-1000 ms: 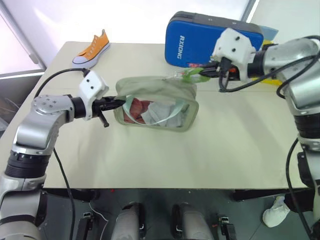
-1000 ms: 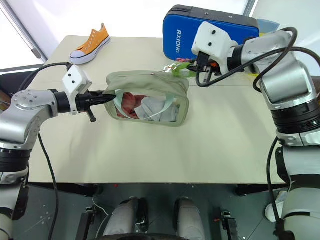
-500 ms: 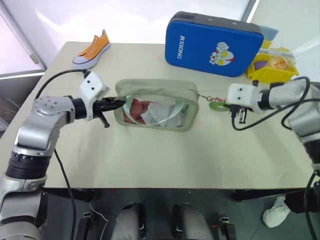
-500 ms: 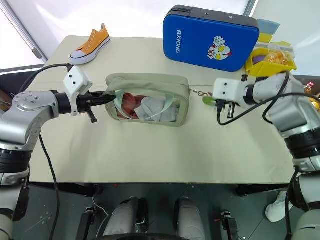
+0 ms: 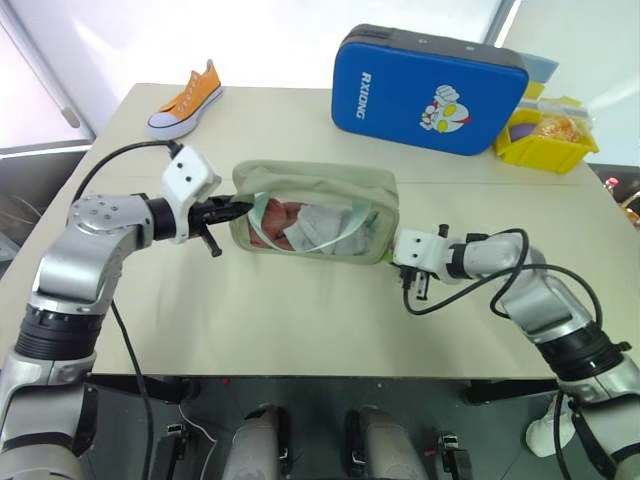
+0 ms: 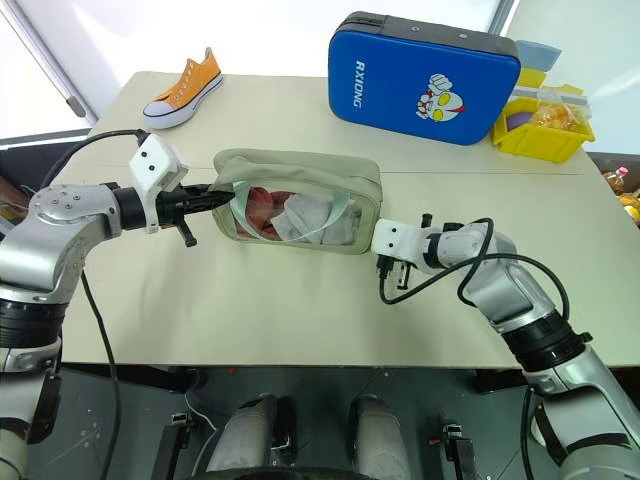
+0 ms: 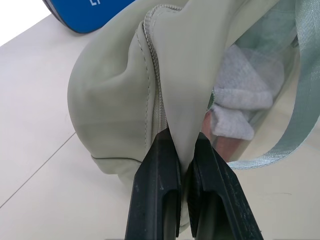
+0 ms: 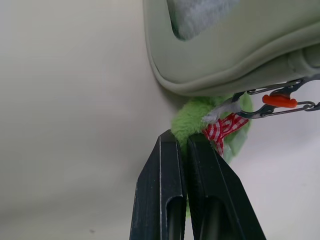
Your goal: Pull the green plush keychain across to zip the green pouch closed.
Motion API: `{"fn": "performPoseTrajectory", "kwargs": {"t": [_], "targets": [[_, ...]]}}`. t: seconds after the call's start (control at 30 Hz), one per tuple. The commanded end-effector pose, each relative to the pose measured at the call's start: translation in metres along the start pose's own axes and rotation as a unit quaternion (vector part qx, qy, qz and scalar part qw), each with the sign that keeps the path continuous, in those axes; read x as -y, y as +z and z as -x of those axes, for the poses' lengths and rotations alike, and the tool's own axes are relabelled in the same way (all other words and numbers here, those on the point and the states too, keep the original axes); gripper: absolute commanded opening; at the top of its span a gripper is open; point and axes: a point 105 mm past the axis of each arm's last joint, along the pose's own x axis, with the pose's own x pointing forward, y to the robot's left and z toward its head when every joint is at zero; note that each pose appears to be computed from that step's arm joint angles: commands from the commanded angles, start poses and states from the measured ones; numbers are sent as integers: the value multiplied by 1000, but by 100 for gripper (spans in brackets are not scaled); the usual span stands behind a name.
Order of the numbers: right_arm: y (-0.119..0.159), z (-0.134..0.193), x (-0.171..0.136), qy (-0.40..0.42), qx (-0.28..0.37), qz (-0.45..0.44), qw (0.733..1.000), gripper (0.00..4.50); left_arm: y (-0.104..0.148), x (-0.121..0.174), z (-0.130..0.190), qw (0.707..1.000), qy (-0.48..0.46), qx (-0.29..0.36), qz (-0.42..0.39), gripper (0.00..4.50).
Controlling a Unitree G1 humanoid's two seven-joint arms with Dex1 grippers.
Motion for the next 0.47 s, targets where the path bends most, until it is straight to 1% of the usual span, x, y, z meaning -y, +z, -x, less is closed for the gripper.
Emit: {"fn": "performPoseTrajectory", "kwargs": {"t": [0.03,0.07,0.13,0.2,0.23,0.27,0.33,0.4,0.47], "targets": [[10,34,44,-49,27,-6,998,160,14,-8,8,1000,16,23,-5,118],[14,40,49,-51,37,-11,998,204,15,-8,10,1000,15,26,2,159],[29,62,59,-36,81,-57,994,309,17,-24,28,999,26,30,29,264],[37,80,60,-11,102,-74,992,411,19,-42,47,997,47,31,52,362],[38,88,60,1,107,-79,991,450,19,-45,54,997,48,25,55,418],[41,95,60,10,115,-88,989,450,18,-46,60,997,44,15,53,447],[54,109,63,31,154,-121,980,450,15,-47,72,998,30,-8,59,447],[71,121,62,57,198,-151,967,450,18,-55,81,998,37,-9,53,447],[78,120,65,48,214,-165,962,450,19,-59,83,998,43,-7,48,447]]}}
